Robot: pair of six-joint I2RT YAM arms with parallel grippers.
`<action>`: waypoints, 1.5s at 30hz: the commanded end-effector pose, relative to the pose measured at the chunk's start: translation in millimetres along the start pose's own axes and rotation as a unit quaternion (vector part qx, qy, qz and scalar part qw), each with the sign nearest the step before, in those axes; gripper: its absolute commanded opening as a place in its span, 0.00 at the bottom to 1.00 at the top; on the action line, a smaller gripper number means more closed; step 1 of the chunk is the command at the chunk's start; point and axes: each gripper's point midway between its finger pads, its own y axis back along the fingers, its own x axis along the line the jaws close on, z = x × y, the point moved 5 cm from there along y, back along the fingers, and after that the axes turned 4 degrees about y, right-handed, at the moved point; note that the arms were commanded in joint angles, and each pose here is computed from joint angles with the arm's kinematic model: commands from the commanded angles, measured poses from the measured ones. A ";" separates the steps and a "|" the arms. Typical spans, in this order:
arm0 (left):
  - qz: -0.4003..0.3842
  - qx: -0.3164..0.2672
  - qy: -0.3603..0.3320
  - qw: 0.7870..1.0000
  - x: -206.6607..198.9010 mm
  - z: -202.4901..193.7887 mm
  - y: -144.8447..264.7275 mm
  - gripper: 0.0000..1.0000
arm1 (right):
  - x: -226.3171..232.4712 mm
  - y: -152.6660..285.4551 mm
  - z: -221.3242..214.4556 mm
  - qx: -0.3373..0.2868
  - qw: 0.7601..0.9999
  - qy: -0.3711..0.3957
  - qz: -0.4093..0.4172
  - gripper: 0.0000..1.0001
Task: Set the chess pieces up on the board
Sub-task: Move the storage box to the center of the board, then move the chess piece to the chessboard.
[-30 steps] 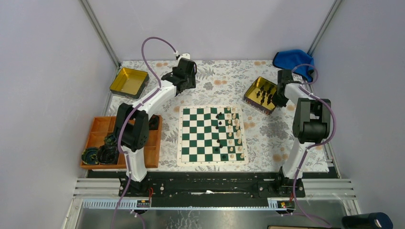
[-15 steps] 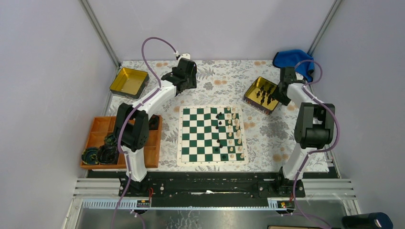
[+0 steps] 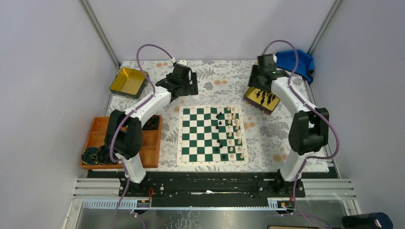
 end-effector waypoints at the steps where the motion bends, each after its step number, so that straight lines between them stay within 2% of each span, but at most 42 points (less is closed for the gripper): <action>1: -0.036 -0.021 0.027 0.999 -5.1 7.6 15.9 0.99 | 55.9 11.8 1.8 0.002 0.995 0.077 0.069 0.64; 10: -0.037 -0.025 0.043 0.998 5.2 -5.2 34.6 0.99 | 132.9 14.7 -40.8 0.039 0.978 0.160 0.126 0.62; 17: -0.032 -0.028 0.043 0.998 11.8 -10.9 42.9 0.99 | 162.7 16.9 -79.8 0.066 0.968 0.195 0.144 0.59; 27: -0.028 -0.025 0.040 0.999 16.6 -18.0 44.5 0.99 | 175.4 9.9 -112.5 0.099 0.961 0.210 0.151 0.49; 31: -0.025 -0.025 0.037 0.999 18.3 -19.3 44.9 0.99 | 173.3 5.0 -123.5 0.112 0.960 0.210 0.146 0.42; 45: -0.021 -0.022 0.031 0.999 19.6 -21.9 41.5 0.99 | 169.8 -11.0 -142.6 0.132 0.959 0.214 0.133 0.42</action>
